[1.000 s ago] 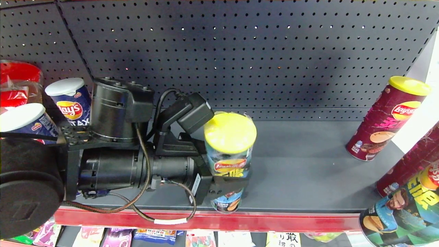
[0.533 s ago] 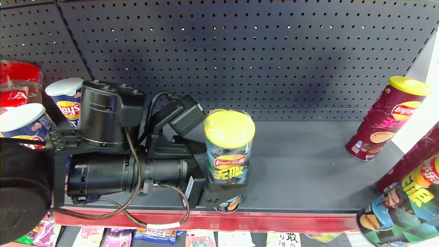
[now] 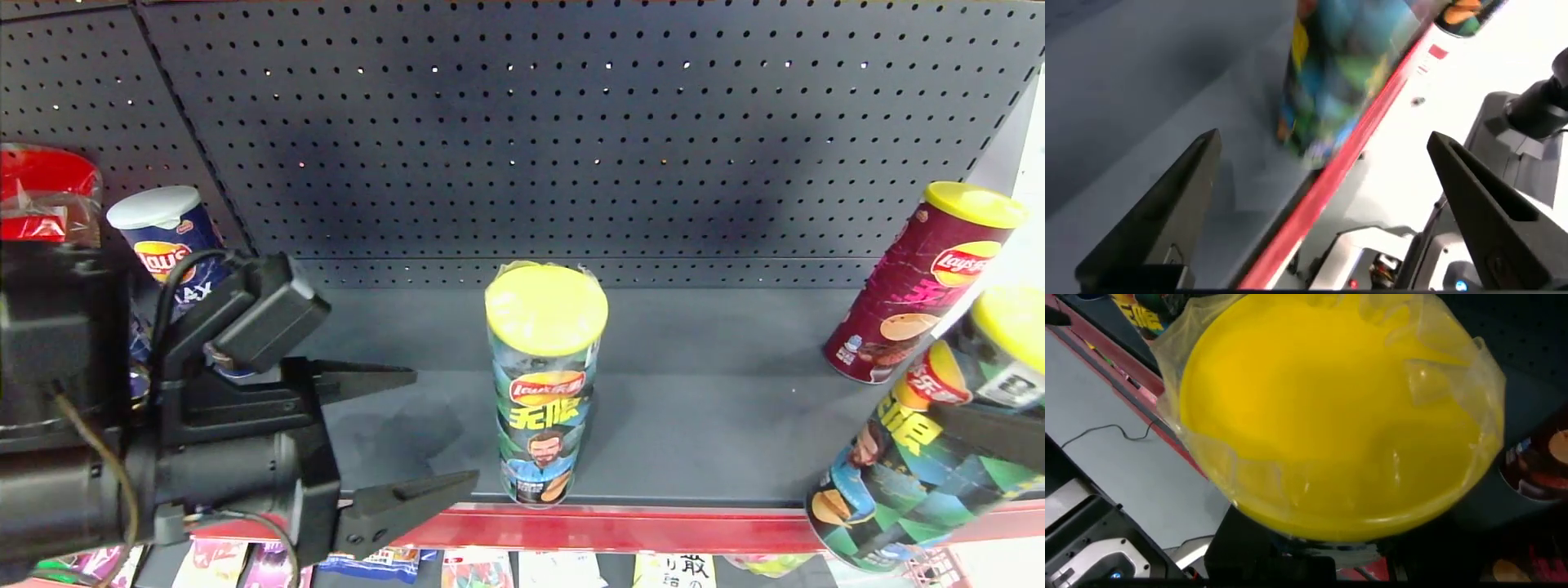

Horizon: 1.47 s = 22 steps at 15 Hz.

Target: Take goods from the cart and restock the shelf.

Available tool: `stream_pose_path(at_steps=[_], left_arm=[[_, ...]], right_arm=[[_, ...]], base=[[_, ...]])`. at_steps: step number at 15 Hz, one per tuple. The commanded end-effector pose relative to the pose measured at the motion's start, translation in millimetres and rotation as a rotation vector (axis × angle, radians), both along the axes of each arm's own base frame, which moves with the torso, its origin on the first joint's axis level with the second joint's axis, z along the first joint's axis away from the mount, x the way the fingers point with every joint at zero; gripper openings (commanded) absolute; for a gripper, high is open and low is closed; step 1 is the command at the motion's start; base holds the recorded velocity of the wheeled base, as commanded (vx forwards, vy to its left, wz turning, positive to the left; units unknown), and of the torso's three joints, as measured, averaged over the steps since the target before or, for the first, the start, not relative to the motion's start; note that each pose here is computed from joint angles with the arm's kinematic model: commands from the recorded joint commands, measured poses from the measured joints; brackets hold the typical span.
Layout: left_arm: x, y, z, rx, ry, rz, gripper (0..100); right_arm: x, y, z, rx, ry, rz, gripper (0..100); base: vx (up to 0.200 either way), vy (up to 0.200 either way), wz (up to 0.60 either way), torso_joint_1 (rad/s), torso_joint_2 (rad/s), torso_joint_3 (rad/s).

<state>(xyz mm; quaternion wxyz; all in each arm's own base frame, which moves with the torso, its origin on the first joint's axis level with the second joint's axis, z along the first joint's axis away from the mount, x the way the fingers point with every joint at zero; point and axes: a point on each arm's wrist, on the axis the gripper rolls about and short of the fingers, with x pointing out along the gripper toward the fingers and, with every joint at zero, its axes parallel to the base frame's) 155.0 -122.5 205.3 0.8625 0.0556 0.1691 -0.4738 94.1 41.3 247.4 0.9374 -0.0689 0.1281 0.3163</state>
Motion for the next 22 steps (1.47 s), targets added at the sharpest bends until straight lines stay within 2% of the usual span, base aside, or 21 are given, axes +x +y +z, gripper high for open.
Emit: stream_pose_path(at_steps=[1, 4, 6, 7, 10, 14, 18, 22], left_arm=[[-33.3, 32.3, -1.6, -0.033, -0.052, 0.051, 100], [-65.3, 55.5, -8.5, -0.015, -0.072, 0.125, 100], [-84.0, 68.1, -10.4, 0.000, -0.046, 0.132, 100], [-104.3, 81.8, -15.4, 0.022, -0.023, 0.137, 100], [-133.8, 102.3, -26.2, 0.038, -0.023, 0.170, 100], [-146.6, 112.3, -33.2, 0.030, -0.058, 0.230, 100], [-151.0, 116.1, -40.9, 0.023, -0.062, 0.264, 100], [-151.3, 116.6, -40.0, 0.021, -0.068, 0.280, 100]], right_arm=[[29.2, 20.8, 4.7, -0.015, 0.038, 0.066, 0], [64.9, 51.8, 1.7, -0.018, 0.039, 0.135, 0], [88.6, 67.9, 6.0, 0.004, -0.002, 0.147, 0], [103.1, 81.7, 6.3, 0.003, -0.002, 0.167, 0], [132.1, 100.8, 9.9, 0.001, -0.007, 0.178, 0], [174.2, 124.3, 16.0, 0.011, -0.028, 0.176, 0], [203.4, 141.6, 9.2, 0.008, -0.022, 0.174, 0], [218.0, 150.2, 1.2, 0.007, -0.007, 0.173, 0]], base=[[0.000, 0.000, 0.00, 0.000, 0.00, 0.000], [0.000, 0.000, 0.00, 0.000, 0.00, 0.000], [0.000, 0.000, 0.00, 0.000, 0.00, 0.000], [0.000, 0.000, 0.00, 0.000, 0.00, 0.000], [0.000, 0.000, 0.00, 0.000, 0.00, 0.000], [0.000, 0.000, 0.00, 0.000, 0.00, 0.000], [0.000, 0.000, 0.00, 0.000, 0.00, 0.000], [0.000, 0.000, 0.00, 0.000, 0.00, 0.000]])
